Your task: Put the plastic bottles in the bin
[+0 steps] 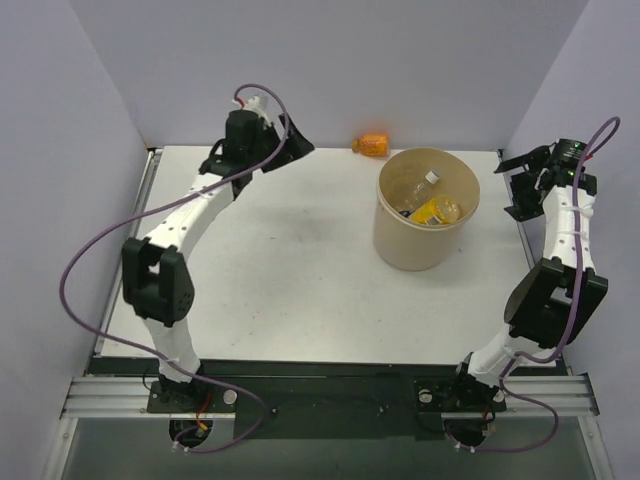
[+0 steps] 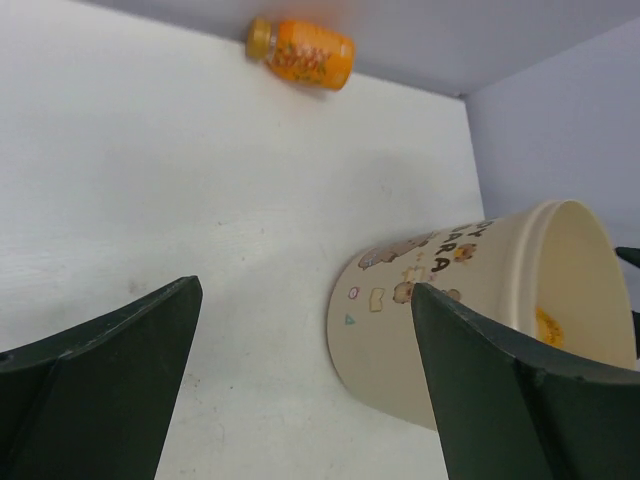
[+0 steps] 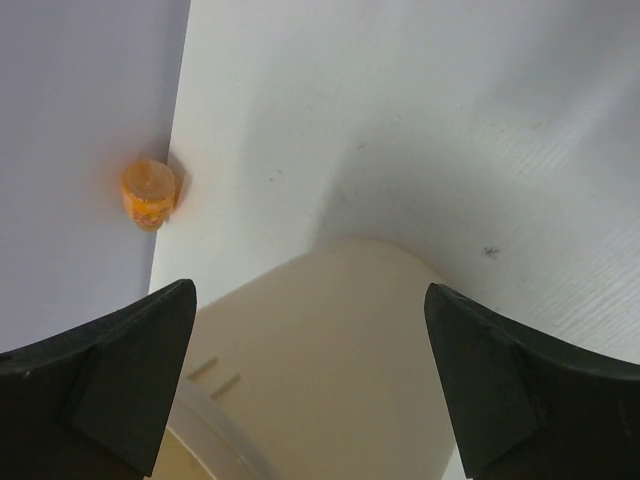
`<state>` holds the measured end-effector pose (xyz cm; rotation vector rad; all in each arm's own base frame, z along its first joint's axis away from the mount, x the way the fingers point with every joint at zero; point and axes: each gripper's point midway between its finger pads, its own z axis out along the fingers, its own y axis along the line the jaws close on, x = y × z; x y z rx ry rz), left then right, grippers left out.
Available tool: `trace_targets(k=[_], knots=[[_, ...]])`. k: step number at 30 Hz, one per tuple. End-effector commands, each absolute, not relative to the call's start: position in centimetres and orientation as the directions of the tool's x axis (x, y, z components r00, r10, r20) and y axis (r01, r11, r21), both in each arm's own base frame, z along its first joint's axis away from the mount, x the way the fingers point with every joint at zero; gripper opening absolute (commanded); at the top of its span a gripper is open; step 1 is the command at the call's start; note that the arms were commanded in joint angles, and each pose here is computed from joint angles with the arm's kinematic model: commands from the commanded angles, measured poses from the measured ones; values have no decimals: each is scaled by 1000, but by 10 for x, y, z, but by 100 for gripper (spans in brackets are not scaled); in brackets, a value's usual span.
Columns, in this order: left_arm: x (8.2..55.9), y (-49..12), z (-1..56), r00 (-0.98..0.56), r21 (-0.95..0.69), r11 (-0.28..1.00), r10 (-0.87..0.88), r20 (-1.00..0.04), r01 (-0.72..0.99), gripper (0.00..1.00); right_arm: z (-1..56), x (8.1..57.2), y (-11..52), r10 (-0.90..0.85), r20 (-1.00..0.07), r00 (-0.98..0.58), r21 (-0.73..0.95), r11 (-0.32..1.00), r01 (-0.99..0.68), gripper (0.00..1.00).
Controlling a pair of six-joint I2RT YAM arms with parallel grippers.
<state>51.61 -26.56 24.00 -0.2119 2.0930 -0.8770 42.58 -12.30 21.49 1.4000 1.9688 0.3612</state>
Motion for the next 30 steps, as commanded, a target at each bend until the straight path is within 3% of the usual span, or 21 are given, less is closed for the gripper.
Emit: trace_targets(k=[1,5,12,18,21,25,30], knots=[[497,-216,313,-472,-574,789,-429,-770,219,97,203,446,-84,948,-215,-233,664,317,678,91],[482,-181,327,-444,-513,838,-395,-804,184,97,180,447,-31,947,-92,-307,693,283,664,92],[450,-133,343,-397,-449,887,-375,-837,108,97,173,444,78,907,188,-377,753,113,648,92],[427,-96,349,-366,-427,903,-385,-848,40,97,167,444,176,818,262,-512,741,169,649,92],[416,-87,353,-357,-409,912,-373,-856,29,97,172,456,187,798,197,-570,756,246,606,92],[405,-67,352,-353,-372,928,-351,-867,-9,97,164,477,131,845,-72,-529,673,433,600,92],[405,-46,346,-357,-369,928,-362,-861,-51,97,167,521,92,874,-193,-446,658,452,602,92]])
